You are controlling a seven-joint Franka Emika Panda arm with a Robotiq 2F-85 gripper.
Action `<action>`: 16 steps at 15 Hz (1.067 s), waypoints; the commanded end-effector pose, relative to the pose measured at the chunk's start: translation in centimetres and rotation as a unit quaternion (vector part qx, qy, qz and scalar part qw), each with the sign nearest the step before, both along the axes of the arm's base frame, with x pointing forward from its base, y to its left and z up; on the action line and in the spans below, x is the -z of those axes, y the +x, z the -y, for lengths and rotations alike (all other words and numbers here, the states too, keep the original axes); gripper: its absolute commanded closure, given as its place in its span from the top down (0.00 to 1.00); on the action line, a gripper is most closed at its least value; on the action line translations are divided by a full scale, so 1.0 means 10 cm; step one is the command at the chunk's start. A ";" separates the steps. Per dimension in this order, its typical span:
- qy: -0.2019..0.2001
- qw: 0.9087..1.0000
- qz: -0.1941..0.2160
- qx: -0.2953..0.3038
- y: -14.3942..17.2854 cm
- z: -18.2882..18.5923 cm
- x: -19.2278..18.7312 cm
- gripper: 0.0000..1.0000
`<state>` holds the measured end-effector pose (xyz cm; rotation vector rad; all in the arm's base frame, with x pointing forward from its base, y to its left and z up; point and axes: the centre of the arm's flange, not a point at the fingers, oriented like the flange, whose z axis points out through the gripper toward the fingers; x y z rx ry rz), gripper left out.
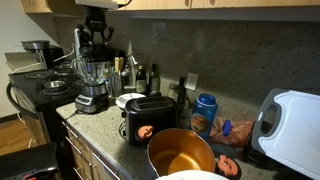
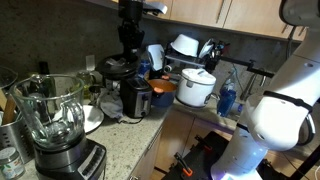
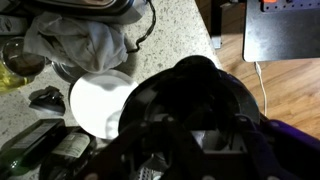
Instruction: Put the black lid on the top of the blender
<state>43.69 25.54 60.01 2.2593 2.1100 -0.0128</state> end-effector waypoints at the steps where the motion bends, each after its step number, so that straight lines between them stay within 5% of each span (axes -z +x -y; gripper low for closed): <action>1: -0.002 1.000 -0.013 -0.020 0.11 -0.40 -0.28 0.16; 16: 0.031 0.994 -0.024 -0.098 0.04 -1.33 -0.68 0.16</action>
